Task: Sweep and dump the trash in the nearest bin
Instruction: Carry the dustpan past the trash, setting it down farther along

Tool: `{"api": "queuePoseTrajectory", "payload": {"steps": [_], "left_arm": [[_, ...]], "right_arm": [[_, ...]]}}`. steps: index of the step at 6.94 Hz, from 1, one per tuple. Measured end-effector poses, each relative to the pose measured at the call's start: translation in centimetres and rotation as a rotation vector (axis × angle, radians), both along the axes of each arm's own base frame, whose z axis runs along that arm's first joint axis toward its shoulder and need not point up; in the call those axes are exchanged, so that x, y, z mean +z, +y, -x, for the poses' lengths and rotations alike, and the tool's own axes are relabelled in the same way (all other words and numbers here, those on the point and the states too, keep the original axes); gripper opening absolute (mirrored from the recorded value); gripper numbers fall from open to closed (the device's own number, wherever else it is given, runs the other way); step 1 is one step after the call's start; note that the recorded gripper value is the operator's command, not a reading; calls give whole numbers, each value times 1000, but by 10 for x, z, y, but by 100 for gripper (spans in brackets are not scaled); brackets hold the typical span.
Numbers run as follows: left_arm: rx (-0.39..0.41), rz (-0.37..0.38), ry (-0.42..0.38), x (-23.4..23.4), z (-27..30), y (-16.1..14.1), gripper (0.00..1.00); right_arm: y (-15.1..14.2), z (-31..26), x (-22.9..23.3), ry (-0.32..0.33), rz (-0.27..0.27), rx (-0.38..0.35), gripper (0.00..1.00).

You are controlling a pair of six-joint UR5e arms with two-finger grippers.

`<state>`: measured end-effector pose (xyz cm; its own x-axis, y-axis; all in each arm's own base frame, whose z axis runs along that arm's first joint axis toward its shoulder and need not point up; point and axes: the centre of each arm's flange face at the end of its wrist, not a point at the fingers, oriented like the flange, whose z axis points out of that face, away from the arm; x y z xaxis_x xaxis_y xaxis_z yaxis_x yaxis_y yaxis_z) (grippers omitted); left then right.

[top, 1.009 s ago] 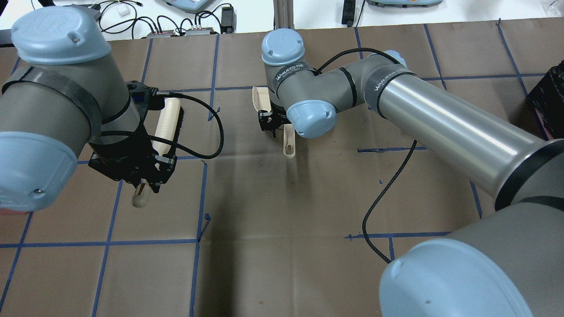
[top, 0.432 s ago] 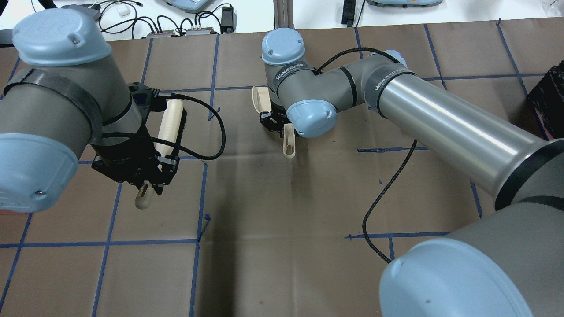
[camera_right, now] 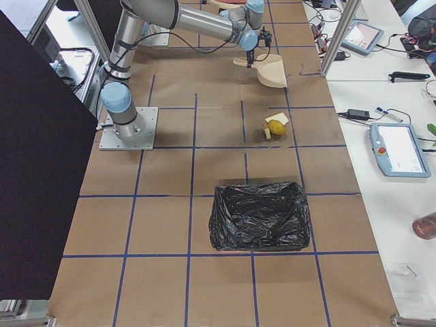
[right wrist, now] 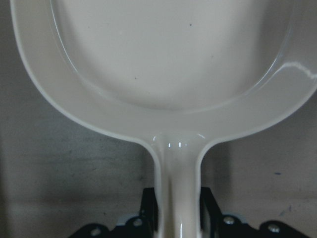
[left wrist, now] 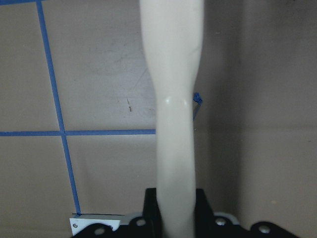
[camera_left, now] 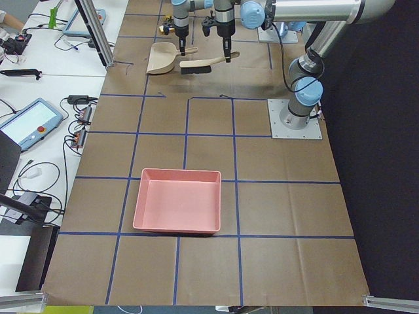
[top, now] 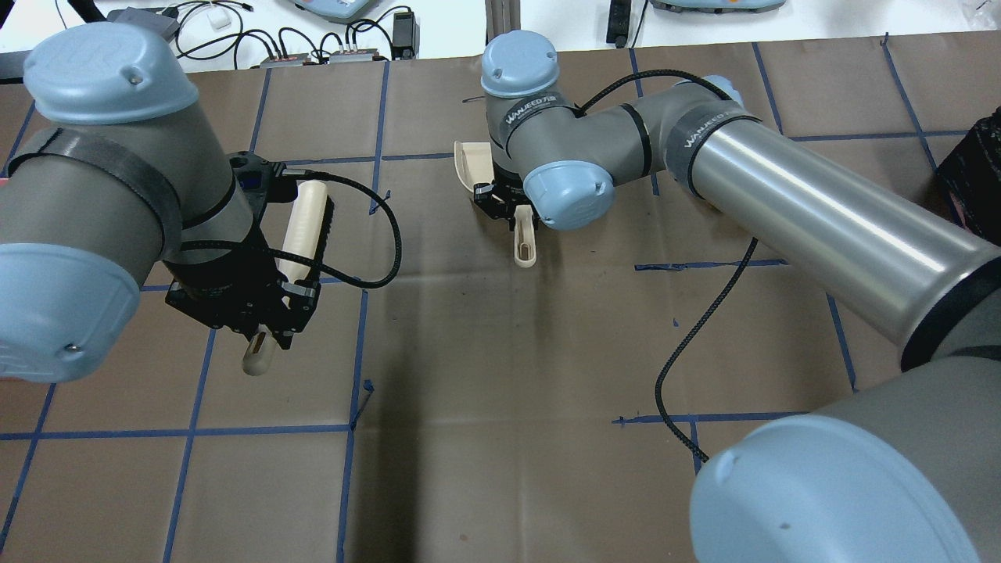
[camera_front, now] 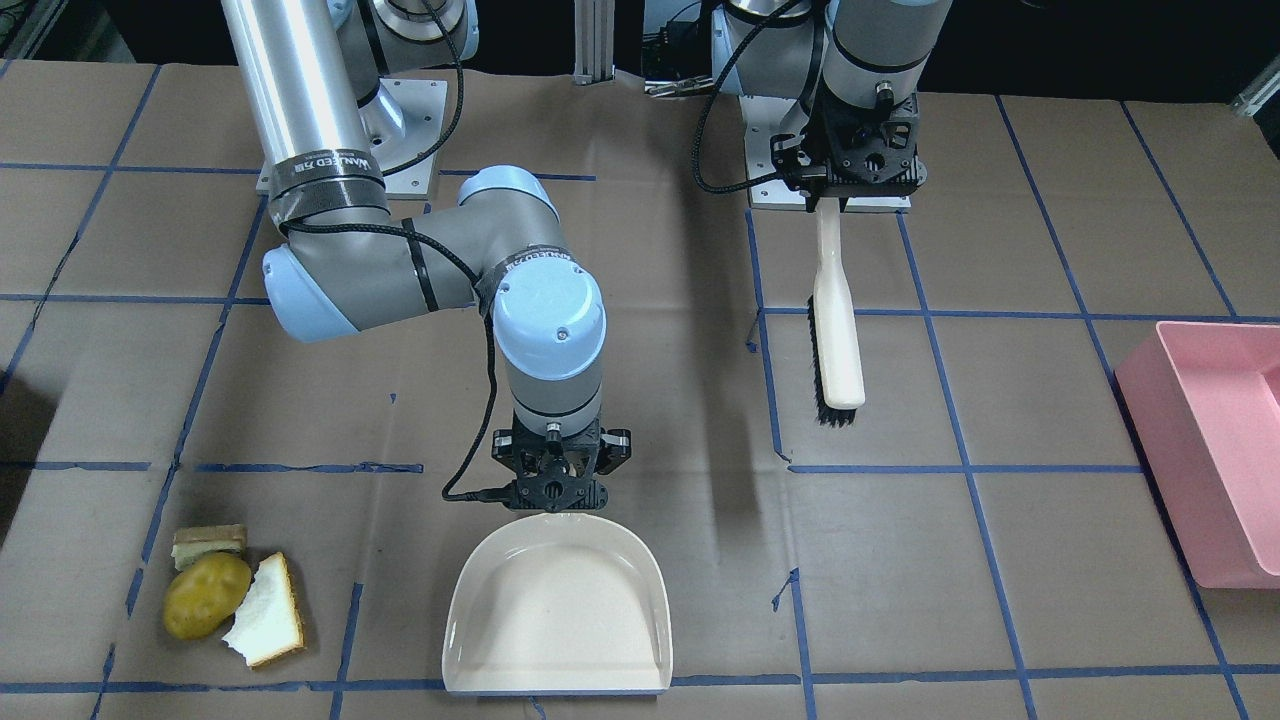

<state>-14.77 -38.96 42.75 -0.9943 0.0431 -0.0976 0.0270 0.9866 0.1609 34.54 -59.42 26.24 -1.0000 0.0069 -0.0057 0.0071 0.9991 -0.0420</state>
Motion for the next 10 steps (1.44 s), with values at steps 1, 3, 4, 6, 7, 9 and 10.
{"api": "queuePoseTrajectory", "payload": {"steps": [1, 3, 4, 6, 7, 9, 10], "left_arm": [[3, -1, 11, 0, 1, 0, 0], [4, -3, 18, -1, 1, 0, 0], [5, -2, 24, -1, 2, 0, 0], [10, -1, 44, 0, 4, 0, 0], [10, -2, 48, 0, 4, 0, 0], [10, -2, 50, 0, 5, 0, 0], [9, -3, 51, -1, 5, -1, 0]], "right_arm": [[-5, 12, 18, -5, 13, -15, 3], [-7, 36, 48, -7, 12, -36, 3], [-6, 47, 57, -4, 3, -25, 3], [-8, 92, 76, 11, -33, 47, 3], [-10, 127, 89, 15, -51, 95, 3], [-1, 201, 106, 30, -72, 211, 3], [10, 242, 110, 55, -80, 288, 3]]}}
